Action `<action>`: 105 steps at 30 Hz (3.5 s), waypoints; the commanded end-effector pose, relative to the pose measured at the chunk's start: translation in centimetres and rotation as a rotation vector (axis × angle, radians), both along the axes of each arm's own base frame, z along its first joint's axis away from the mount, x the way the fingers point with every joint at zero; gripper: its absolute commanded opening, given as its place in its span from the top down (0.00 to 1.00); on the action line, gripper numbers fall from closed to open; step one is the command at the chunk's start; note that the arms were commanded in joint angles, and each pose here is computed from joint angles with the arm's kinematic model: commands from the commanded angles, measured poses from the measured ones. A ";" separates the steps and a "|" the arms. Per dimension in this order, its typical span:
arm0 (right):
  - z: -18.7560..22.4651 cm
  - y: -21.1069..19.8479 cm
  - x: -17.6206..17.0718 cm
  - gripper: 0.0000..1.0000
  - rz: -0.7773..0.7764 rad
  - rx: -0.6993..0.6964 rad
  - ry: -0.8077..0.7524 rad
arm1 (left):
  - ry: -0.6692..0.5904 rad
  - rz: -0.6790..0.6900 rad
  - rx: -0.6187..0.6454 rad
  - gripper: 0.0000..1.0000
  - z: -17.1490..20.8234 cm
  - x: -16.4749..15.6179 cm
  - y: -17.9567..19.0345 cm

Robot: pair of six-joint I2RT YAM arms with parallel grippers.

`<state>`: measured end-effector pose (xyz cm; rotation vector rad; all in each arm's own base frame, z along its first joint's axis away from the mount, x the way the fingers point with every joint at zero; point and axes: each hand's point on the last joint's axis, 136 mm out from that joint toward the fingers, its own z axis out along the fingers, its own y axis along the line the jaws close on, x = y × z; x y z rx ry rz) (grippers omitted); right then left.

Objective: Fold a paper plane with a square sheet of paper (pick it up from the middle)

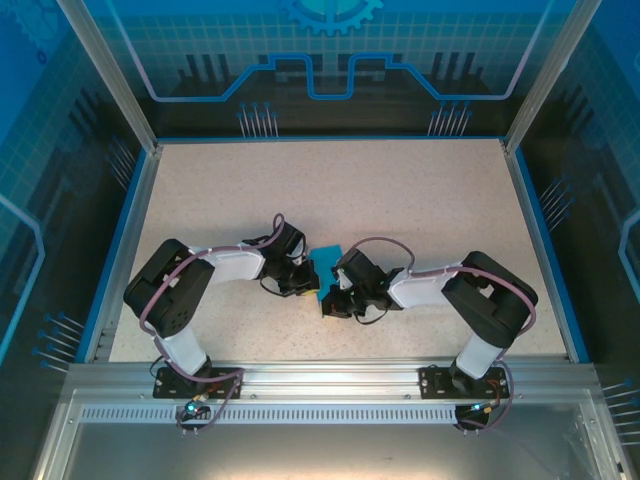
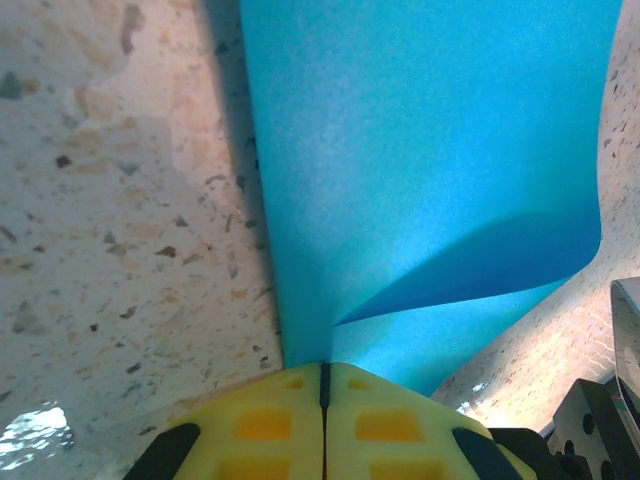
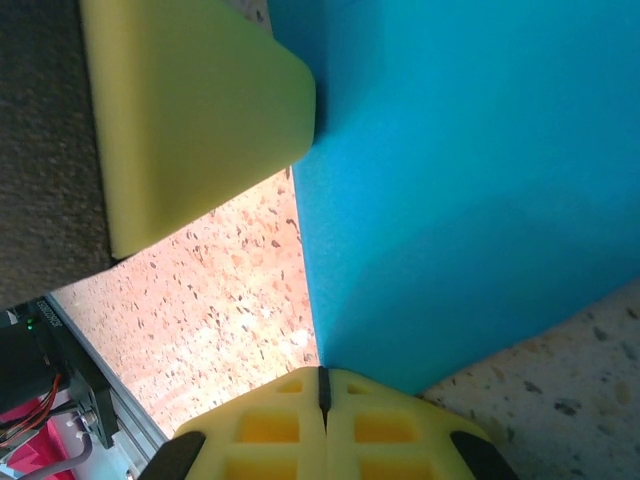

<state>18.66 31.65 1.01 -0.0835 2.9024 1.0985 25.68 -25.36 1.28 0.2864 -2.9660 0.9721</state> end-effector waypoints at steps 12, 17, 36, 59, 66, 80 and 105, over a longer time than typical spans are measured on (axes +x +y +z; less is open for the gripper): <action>0.3 -0.2 -1.7 0.98 0.082 -0.043 -0.015 | 0.018 0.016 0.078 0.96 -1.2 -0.4 1.1; -1.5 -0.4 -2.2 0.98 0.084 -0.076 0.039 | 0.020 0.017 0.079 0.96 -1.3 -0.5 1.1; 3.7 -0.6 3.6 0.98 -0.016 0.001 -0.131 | 0.017 0.013 0.079 0.96 -1.1 -0.4 1.1; 3.2 -2.5 6.6 0.99 -0.102 0.002 -0.098 | 0.015 0.004 0.086 0.97 -0.9 -0.3 1.1; 1.3 -4.0 7.4 0.99 -0.134 -0.034 -0.060 | 0.011 0.001 0.085 0.96 -0.7 -0.3 1.1; 2.9 -4.6 9.1 0.99 -0.150 -0.053 -0.098 | 0.009 0.002 0.088 0.97 -0.6 -0.5 1.3; 3.9 -5.3 11.1 1.00 -0.191 -0.066 -0.144 | 0.004 -0.002 0.086 0.96 -0.4 -0.4 1.2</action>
